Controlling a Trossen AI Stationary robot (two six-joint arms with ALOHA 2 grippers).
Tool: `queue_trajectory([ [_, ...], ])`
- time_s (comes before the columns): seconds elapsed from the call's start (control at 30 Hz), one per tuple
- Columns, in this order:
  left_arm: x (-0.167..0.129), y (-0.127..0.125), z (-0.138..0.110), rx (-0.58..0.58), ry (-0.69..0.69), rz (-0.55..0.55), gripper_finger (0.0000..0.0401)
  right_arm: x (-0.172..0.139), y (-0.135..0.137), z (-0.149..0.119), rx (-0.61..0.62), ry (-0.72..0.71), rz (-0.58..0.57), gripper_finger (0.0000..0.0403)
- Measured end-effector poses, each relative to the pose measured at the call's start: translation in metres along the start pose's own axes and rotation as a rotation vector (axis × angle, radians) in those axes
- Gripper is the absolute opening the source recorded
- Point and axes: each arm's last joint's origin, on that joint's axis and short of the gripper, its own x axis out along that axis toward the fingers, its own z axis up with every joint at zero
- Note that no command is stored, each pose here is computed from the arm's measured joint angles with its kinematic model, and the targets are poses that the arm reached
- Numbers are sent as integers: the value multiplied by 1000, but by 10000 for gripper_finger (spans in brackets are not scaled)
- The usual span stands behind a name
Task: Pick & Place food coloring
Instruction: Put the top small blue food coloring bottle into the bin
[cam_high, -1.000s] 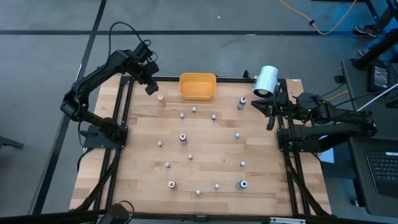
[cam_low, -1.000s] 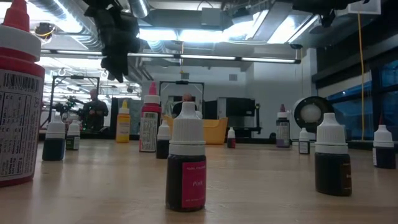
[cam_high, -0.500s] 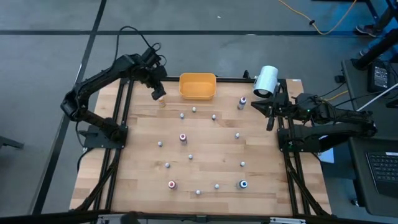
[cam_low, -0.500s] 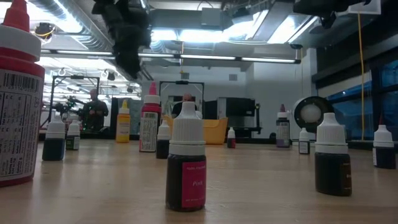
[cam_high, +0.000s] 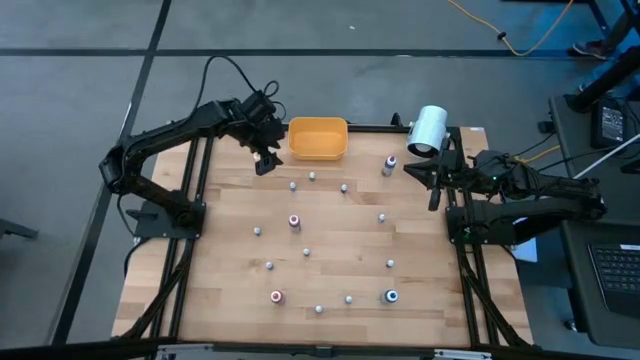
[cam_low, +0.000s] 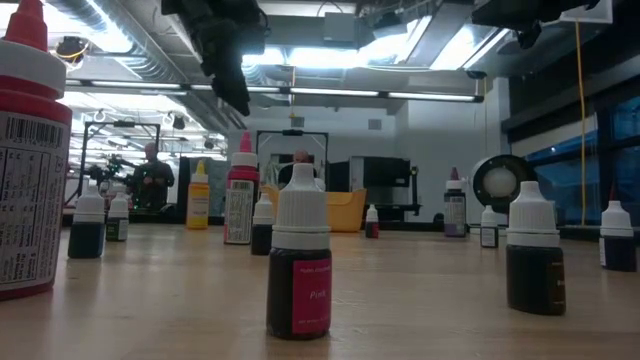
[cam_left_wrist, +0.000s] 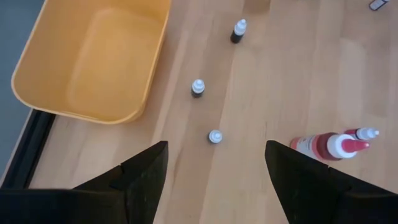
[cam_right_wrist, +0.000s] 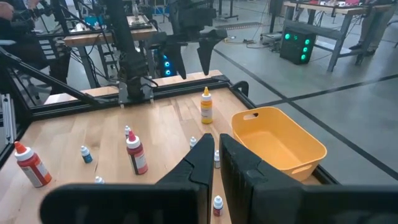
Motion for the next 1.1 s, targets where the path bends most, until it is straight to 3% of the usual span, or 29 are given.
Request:
queue_trajectory([
  [0.23, 7, 1, 1, -24, 23, -6, 265, 0, 0, 0, 1, 0, -1, 30],
  [0.7, 98, -8, -5, 52, 289, -122, 265, 1, -5, 0, 15, -3, -38, 30],
  [1.1, 140, -4, -6, 77, 325, -122, 265, 1, -5, 0, 12, -3, -38, 30],
])
